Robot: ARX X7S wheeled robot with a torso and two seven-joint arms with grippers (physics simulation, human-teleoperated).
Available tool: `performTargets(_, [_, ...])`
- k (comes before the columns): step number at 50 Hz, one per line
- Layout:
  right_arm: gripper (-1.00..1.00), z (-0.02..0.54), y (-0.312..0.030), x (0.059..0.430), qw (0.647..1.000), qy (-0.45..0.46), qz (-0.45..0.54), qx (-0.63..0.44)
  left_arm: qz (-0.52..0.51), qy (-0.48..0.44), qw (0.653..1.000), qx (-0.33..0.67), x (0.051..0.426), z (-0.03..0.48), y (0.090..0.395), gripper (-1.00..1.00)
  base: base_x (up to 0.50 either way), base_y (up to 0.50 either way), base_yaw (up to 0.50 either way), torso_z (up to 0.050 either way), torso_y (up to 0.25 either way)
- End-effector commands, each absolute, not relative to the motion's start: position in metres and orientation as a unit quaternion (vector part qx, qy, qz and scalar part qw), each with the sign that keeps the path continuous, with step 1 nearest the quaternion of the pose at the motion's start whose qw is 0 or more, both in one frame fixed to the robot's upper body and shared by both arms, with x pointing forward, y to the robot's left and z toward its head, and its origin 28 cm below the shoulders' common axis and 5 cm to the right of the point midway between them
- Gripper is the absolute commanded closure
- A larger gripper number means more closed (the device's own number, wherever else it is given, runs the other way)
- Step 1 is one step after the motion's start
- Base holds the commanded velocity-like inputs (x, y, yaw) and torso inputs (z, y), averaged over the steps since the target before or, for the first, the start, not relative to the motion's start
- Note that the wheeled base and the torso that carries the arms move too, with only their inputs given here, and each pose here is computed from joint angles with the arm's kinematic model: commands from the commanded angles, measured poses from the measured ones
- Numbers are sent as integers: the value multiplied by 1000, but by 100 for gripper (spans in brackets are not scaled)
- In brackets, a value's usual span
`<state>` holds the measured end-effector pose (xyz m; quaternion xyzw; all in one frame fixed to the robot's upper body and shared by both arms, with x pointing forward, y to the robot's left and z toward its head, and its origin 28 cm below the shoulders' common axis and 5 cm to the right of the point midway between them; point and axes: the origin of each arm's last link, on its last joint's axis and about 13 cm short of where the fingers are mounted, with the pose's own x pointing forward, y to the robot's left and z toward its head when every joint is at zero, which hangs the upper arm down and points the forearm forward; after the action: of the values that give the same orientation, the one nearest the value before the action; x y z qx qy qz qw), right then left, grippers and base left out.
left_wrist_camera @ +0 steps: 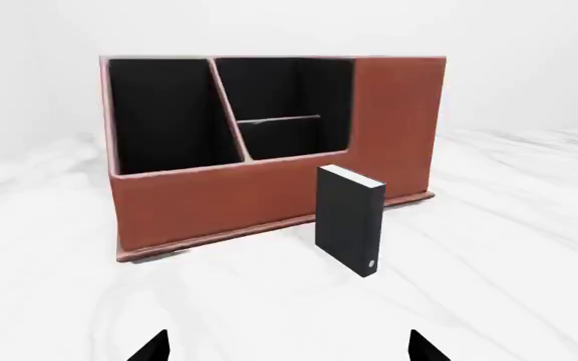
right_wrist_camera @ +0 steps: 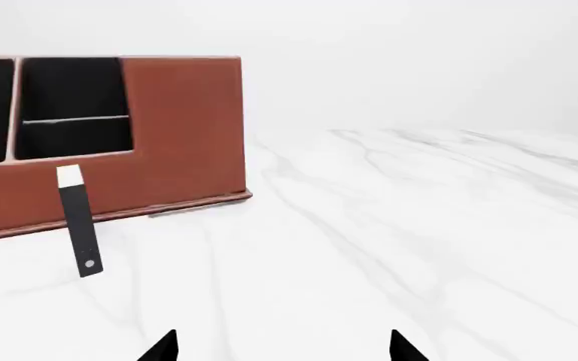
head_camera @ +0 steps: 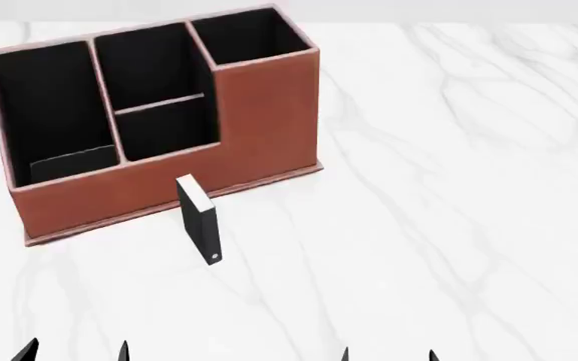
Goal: Pick up the book and place it in the left compartment of the caddy.
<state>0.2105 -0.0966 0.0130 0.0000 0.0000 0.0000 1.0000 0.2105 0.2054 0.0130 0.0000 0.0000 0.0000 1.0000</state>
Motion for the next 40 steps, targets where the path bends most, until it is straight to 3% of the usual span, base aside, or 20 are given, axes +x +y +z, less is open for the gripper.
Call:
performTargets(1, [-100, 13, -96, 211, 1000, 0, -1, 1, 8, -8, 1000, 8, 211, 13, 206, -100, 0, 0, 0, 0, 0])
performTargets(21, [-100, 15, -96, 210, 1000, -2, -7, 4, 16, -19, 999, 24, 210, 9, 206, -100, 0, 0, 0, 0, 0])
performTargets(22, [-100, 9, -97, 210, 1000, 9, -8, 4, 11, -88, 986, 142, 243, 22, 210, -100, 0, 0, 0, 0, 0])
performTargets(23, [-100, 15, -97, 210, 1000, -3, -7, 5, 9, -20, 999, 27, 210, 9, 195, -100, 0, 0, 0, 0, 0])
performTargets(24, [-100, 16, -97, 210, 1000, -3, -8, 5, 14, -16, 1000, 23, 210, 8, 206, -100, 0, 0, 0, 0, 0])
performTargets(31, [-100, 26, -95, 209, 1000, -13, -10, -7, 12, -24, 998, 53, 206, 12, 207, -100, 0, 0, 0, 0, 0])
performTargets(40, [-100, 80, -91, 210, 998, -46, -16, -49, 37, -90, 990, 98, 204, 70, 214, -100, 0, 0, 0, 0, 0])
